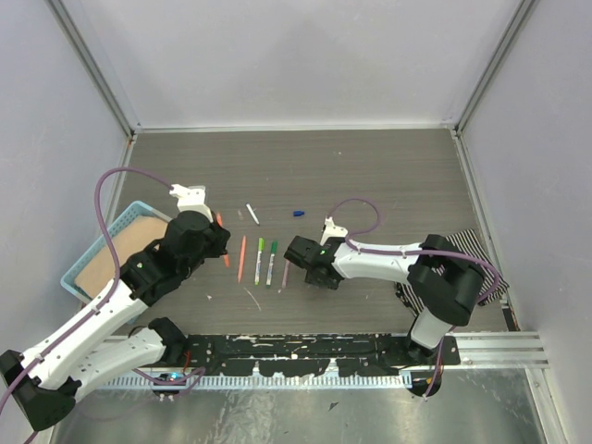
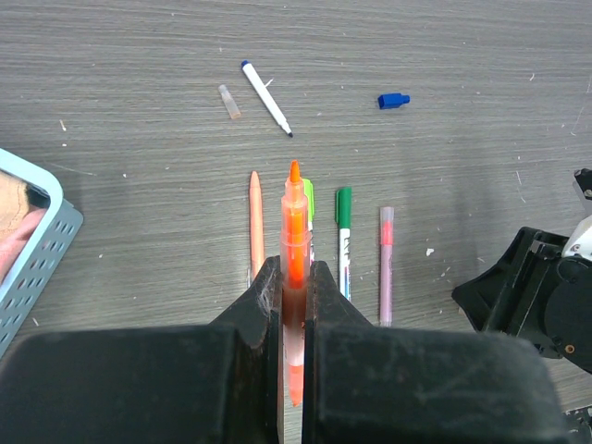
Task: Insert the pens into the pen caps
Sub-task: Adjust the pen cap at the center of the board.
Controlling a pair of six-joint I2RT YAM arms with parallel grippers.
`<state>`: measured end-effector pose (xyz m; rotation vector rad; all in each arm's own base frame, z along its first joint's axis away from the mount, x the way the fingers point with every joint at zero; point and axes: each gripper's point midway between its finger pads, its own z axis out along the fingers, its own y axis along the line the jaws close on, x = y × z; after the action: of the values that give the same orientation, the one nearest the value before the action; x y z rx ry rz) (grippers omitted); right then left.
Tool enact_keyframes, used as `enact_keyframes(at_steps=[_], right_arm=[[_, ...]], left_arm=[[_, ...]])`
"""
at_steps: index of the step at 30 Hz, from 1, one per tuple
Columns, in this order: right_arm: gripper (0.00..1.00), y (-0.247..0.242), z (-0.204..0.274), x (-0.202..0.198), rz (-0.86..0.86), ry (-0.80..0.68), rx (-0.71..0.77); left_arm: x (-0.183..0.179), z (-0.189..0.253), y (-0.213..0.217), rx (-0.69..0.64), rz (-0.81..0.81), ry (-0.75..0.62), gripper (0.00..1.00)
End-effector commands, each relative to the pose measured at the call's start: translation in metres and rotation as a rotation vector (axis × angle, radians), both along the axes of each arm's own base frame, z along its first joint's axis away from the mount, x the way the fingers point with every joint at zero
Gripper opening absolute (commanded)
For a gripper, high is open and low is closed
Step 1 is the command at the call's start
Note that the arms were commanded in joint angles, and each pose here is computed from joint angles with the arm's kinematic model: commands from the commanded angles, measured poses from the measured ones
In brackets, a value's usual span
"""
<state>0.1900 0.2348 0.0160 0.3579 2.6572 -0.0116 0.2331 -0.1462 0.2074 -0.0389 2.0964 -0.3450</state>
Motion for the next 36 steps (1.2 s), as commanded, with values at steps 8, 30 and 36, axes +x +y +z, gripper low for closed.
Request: enact_keyframes(at_steps=[8, 30, 36], right_arm=[[0.26, 0.012, 0.004, 0.005, 0.028, -0.012, 0.021], [0.29, 0.003, -0.003, 0.022, 0.256, 0.055, -0.079], [0.32, 0.002, -0.006, 0.012, 0.257, 0.091, -0.06]], left_arm=[[0.004, 0.012, 0.001, -0.031, 0.017, -0.04, 0.06], [0.006, 0.013, 0.0, -0.017, 0.017, -0.04, 0.07], [0.005, 0.011, 0.003, -0.009, 0.022, -0.038, 0.07]])
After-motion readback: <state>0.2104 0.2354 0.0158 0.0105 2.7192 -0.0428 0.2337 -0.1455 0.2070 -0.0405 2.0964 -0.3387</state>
